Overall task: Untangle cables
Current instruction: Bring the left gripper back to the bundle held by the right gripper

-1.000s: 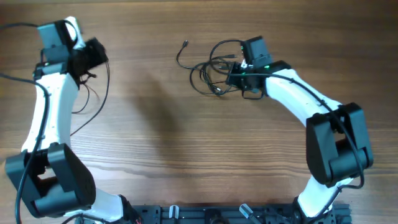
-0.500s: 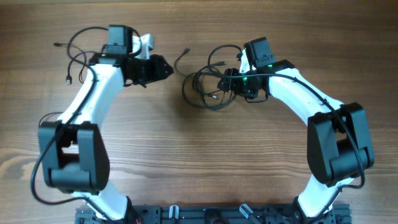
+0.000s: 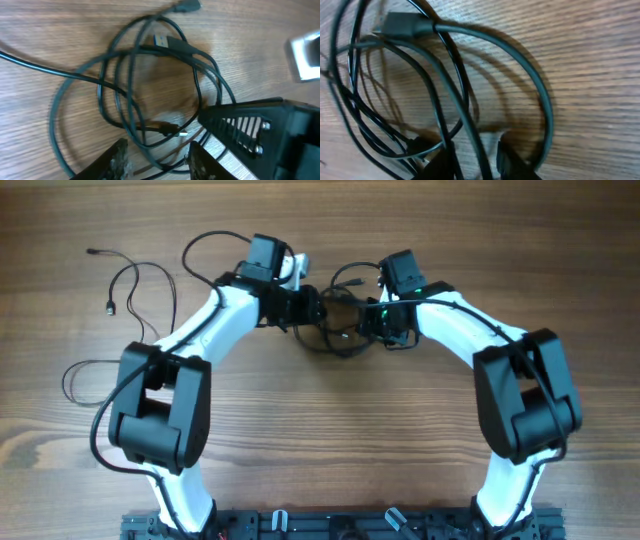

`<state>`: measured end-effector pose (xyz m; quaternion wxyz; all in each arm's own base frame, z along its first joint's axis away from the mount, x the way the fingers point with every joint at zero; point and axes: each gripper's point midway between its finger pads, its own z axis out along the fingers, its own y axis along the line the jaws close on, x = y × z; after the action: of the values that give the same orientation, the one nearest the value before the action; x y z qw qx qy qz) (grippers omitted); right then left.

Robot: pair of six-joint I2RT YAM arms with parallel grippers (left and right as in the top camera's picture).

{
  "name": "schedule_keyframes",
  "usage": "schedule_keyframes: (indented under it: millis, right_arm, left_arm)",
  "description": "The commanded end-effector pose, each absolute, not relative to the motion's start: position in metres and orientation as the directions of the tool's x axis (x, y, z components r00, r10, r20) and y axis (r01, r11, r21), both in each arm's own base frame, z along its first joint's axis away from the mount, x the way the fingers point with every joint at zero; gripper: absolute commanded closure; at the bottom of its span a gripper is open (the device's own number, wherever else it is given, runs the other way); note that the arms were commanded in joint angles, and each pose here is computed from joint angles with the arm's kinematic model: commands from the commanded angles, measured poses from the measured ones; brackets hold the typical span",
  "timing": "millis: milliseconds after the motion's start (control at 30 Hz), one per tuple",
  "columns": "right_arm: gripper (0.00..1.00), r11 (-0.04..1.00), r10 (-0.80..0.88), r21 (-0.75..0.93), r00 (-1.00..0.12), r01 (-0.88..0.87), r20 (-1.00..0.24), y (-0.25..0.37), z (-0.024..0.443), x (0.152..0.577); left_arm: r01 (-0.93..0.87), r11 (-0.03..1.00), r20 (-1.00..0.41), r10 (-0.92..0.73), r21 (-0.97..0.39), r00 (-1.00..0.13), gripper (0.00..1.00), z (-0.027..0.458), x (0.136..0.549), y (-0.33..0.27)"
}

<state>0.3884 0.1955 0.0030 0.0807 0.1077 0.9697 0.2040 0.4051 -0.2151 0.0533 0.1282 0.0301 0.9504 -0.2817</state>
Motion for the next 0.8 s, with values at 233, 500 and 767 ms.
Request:
schedule_keyframes:
  millis: [233,500,767]
  right_arm:
    - [0.72,0.903,0.233,0.389,-0.968,0.18,-0.093,0.198,-0.011,0.383]
    - [0.7,0.885,0.164,0.46,-0.971,0.068,-0.171,0.207,0.027,0.39]
    - [0.68,0.899,0.189,0.426,-0.967,0.1,-0.173,0.195,0.026,0.391]
  left_arm:
    - [-0.068,0.934,-0.232,-0.157,-0.351,-0.96,0.72,0.013,0.401,-0.212]
    - [-0.078,0.935,-0.221,-0.162,-0.346,-0.962,0.74,-0.001,0.403,-0.211]
    - [-0.078,0.935,-0.219,-0.161,-0.345,-0.962,0.8,-0.001,0.403,-0.211]
